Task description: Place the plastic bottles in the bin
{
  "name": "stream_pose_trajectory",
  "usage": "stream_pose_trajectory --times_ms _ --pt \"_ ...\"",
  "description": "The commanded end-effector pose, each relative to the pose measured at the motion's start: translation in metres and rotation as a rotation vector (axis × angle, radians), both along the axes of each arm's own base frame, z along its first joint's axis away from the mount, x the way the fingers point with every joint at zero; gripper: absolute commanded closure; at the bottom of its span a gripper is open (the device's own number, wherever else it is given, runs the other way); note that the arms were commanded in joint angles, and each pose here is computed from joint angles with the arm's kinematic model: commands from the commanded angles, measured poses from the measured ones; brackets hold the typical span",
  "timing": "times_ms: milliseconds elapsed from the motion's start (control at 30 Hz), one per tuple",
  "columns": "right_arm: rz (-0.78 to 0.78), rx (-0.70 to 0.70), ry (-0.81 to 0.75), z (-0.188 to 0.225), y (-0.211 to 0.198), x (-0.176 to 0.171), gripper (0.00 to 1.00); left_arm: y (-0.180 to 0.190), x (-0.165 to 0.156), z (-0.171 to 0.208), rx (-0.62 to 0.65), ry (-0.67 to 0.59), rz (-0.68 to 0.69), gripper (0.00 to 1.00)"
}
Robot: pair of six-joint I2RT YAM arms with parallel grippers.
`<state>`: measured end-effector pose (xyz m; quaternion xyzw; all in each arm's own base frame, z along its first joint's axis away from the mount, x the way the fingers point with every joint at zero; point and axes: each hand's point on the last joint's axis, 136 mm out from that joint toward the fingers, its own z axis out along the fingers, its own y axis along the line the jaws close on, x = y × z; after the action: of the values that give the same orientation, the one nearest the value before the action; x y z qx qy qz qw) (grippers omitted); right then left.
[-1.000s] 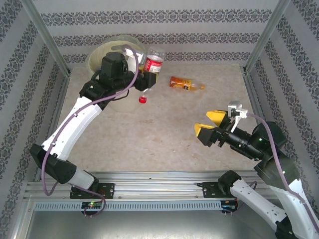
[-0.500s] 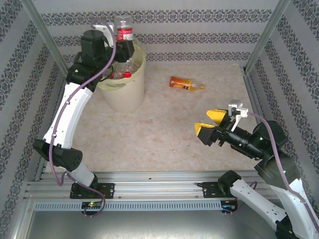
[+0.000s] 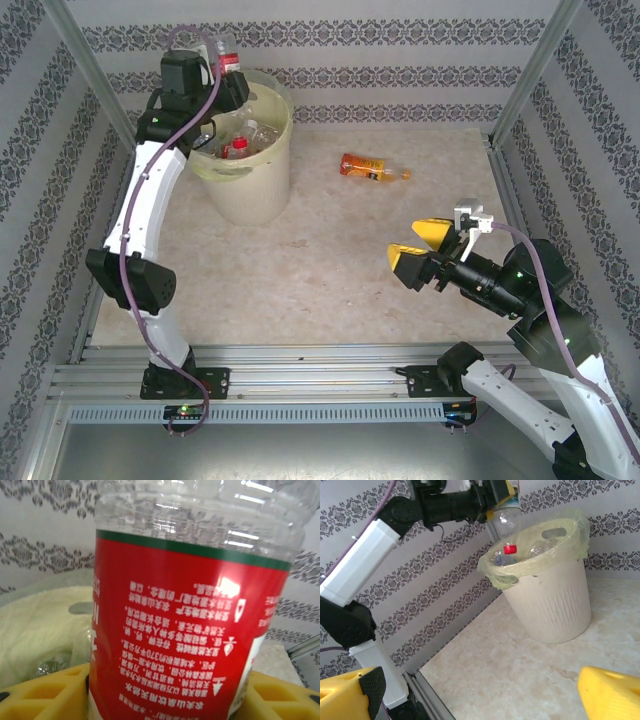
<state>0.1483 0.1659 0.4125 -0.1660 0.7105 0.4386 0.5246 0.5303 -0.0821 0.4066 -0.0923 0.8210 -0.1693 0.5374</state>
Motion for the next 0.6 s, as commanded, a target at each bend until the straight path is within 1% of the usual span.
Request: stream_pose_trajectory --times_ms 0,100,200,233,333,467,567 --pt "0.003 0.008 -0.025 0.01 0.0 -0.002 0.02 0.01 0.003 -0.007 -0.025 0.032 0.034 0.38" --pt "0.0 0.004 -0.018 0.008 0.0 -0.001 0.02 0.013 0.007 -0.02 -0.033 0.064 0.047 0.37" --pt "-0.003 0.003 -0.008 0.006 0.0 -0.001 0.02 0.016 0.008 -0.03 -0.043 0.094 0.061 0.33" --pt "0.0 0.003 -0.005 0.005 0.0 0.0 0.02 0.018 0.008 -0.03 -0.044 0.099 0.067 0.29" --pt "-0.001 0.002 -0.002 0.004 0.001 0.001 0.02 0.018 0.005 -0.033 -0.049 0.119 0.07 0.23" --pt "0.0 0.004 -0.003 0.004 0.002 0.001 0.02 0.021 0.0 -0.033 -0.043 0.137 0.082 0.14" --pt "0.003 0.004 -0.001 0.005 0.002 0.001 0.02 0.024 -0.004 -0.024 -0.034 0.119 0.093 0.1"
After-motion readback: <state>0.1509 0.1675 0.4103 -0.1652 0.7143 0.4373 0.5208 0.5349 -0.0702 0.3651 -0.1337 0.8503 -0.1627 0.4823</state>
